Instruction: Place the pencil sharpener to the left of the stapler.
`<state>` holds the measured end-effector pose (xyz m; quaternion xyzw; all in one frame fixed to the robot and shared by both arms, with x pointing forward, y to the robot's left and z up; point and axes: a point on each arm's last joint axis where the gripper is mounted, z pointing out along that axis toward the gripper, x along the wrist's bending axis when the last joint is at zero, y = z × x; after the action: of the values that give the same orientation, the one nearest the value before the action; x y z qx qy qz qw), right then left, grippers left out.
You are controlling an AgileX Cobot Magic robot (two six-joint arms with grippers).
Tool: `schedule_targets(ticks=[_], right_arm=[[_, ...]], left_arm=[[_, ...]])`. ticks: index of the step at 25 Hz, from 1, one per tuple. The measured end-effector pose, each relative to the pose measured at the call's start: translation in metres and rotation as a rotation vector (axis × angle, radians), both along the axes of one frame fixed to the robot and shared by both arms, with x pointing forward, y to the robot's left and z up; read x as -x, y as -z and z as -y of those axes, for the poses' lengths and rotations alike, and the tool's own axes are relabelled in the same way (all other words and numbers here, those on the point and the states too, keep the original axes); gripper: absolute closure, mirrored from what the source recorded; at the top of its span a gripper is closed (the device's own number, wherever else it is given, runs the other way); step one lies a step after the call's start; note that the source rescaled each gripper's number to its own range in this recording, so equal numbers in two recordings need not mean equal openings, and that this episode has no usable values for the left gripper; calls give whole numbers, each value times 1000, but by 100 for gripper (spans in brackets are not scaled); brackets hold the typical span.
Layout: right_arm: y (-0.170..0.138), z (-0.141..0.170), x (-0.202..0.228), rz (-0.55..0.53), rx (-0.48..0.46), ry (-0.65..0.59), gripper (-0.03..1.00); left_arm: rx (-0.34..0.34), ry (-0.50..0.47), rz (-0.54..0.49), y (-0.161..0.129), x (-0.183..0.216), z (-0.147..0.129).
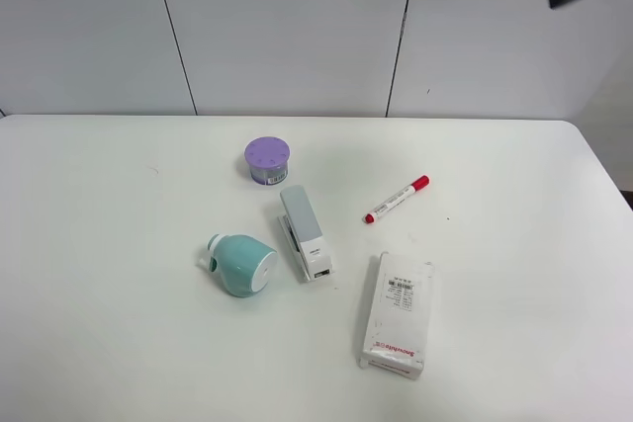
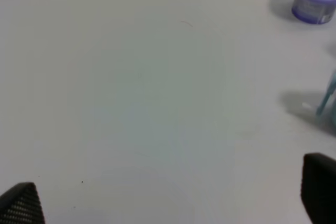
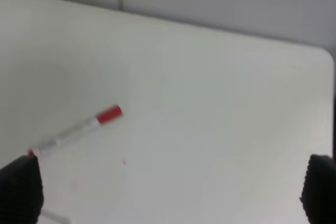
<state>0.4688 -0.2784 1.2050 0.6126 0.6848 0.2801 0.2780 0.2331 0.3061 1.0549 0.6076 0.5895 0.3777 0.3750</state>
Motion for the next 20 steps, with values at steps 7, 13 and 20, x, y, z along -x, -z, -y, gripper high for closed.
schedule_targets(ticks=[7,13,20], right_arm=[[84,29,131,84,-53,183,-3],[136,20,189,153,-85,175,-3],[157,17,216,165,-57,136,-3]], left_arm=[[0,0,0,0,0,0],[-1,0,0,0,0,0],[-1,0,0,0,0,0]])
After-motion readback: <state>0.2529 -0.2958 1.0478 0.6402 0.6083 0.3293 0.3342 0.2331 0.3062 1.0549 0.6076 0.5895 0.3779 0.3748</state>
